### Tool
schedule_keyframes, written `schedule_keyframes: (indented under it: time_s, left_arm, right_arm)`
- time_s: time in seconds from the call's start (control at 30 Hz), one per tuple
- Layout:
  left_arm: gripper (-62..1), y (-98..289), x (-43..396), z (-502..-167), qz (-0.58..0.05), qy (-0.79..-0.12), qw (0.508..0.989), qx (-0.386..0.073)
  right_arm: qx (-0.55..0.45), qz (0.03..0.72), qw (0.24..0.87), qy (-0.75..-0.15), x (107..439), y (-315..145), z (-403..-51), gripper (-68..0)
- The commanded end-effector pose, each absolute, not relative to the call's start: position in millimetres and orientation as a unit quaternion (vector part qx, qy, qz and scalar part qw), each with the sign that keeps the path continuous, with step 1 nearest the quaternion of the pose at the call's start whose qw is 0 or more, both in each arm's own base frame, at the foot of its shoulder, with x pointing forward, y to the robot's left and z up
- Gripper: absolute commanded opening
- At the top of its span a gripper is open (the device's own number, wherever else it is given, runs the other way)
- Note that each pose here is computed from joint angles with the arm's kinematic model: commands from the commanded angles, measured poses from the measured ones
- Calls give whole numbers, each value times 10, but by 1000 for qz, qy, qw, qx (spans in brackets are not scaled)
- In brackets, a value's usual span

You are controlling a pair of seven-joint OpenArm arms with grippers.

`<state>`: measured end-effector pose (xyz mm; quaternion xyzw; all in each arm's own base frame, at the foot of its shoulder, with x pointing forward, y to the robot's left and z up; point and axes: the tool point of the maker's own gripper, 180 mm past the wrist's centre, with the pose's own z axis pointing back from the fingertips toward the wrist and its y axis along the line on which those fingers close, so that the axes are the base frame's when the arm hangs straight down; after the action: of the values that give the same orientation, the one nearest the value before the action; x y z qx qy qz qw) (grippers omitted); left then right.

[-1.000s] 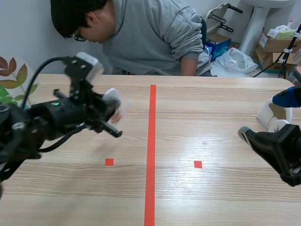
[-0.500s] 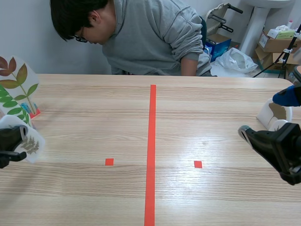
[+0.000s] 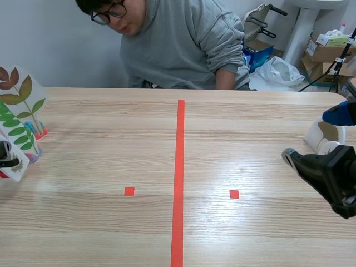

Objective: Do the leaf sorting experiment

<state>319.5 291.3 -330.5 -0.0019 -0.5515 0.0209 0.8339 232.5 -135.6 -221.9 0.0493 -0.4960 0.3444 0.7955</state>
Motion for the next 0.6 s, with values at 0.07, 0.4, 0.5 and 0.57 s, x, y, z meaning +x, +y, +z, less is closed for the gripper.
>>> schedule_keyframes:
  time_s: [0.07,0.4,0.5,0.57]
  left_arm:
    - [-559,2992,3308,-3231,25,-568,823,4]
    - [-558,3063,3292,-3399,32,-555,831,15]
    - [-558,3066,3286,-3413,25,-551,834,21]
    - [-545,3066,3280,-3428,22,-547,836,23]
  right_arm:
    - [47,347,785,-510,2366,-1338,-2123,-172]
    - [47,347,785,-510,2366,-1338,-2123,-172]
    - [47,347,785,-510,2366,-1338,-2123,-172]
    - [47,347,785,-510,2366,-1338,-2123,-172]
